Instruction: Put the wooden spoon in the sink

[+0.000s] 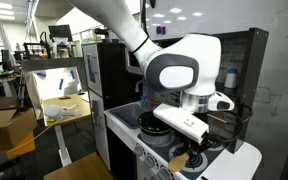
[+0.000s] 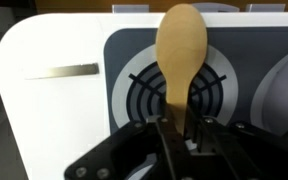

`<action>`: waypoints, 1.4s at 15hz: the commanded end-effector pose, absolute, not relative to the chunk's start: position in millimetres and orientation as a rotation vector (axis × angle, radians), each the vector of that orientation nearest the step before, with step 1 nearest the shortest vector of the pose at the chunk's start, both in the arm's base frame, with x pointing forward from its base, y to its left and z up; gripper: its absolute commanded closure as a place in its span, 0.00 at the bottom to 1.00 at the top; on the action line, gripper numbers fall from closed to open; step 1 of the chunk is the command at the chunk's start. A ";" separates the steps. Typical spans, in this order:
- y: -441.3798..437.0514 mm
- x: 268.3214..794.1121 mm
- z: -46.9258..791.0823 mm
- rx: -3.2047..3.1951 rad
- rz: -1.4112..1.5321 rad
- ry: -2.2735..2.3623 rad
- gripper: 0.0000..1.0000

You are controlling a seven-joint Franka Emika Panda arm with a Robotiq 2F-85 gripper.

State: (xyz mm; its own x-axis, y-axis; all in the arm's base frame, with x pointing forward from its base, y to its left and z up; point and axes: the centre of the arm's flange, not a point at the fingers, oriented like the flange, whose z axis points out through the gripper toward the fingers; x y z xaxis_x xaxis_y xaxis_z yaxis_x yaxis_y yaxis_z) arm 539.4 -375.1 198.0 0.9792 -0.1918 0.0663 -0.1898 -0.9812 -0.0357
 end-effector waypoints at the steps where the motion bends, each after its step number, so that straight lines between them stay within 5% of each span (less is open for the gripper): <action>1: -372.8 536.5 208.2 -3.097 -0.076 0.315 0.95; 21: -301.7 462.7 285.5 -3.096 0.026 0.446 0.95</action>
State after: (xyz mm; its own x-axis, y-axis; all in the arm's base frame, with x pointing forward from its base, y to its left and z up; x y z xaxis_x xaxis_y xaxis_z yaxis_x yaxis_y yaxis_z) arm 483.9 -321.4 270.9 0.9654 -0.2604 -0.0116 -0.2607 -0.9647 -0.0377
